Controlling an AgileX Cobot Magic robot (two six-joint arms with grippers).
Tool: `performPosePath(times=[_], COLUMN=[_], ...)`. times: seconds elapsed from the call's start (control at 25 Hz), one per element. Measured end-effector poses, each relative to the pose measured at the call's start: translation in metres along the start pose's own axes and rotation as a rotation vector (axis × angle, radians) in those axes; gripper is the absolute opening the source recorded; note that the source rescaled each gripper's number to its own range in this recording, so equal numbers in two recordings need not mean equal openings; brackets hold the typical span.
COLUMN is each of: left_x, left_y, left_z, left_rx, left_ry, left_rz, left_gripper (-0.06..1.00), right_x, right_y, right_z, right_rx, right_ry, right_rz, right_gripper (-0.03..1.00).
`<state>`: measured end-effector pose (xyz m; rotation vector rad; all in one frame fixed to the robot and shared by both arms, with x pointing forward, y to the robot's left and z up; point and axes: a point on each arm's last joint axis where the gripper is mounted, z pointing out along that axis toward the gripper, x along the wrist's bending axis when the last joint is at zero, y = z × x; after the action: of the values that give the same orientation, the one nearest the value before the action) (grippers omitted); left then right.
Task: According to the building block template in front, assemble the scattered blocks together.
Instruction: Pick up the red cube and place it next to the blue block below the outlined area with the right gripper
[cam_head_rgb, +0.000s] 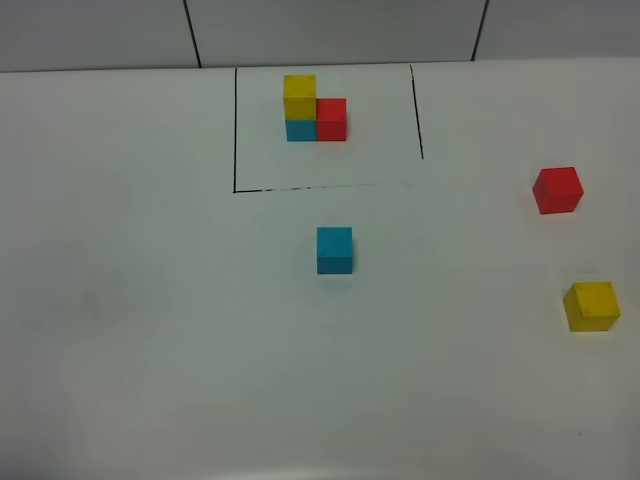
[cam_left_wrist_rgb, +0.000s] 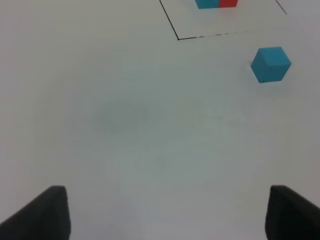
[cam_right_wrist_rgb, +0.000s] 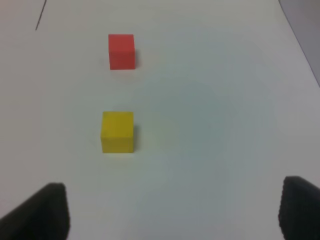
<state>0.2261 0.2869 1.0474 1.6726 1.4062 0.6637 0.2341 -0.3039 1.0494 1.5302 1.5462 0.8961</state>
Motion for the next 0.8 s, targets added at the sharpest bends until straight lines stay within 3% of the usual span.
performPosePath(times=[0.36, 0.6, 0.8], left_x=[0.0, -0.0009, -0.0009], left_y=[0.0, 0.0008, 0.0009], left_z=[0.0001, 0.0016, 0.0016], left_rx=[0.0, -0.012, -0.013], left_ry=[0.004, 0.093, 0.096], left_rz=[-0.002, -0.056, -0.058], left_gripper=[0.97, 0.97, 0.97], right_x=[0.0, 0.0, 0.0], right_y=[0.0, 0.0, 0.0], right_z=[0.0, 0.0, 0.0], right_rx=[0.0, 0.0, 0.0], right_ry=[0.0, 0.0, 0.0], right_rz=[0.0, 0.0, 0.0], right_gripper=[0.77, 0.77, 0.77])
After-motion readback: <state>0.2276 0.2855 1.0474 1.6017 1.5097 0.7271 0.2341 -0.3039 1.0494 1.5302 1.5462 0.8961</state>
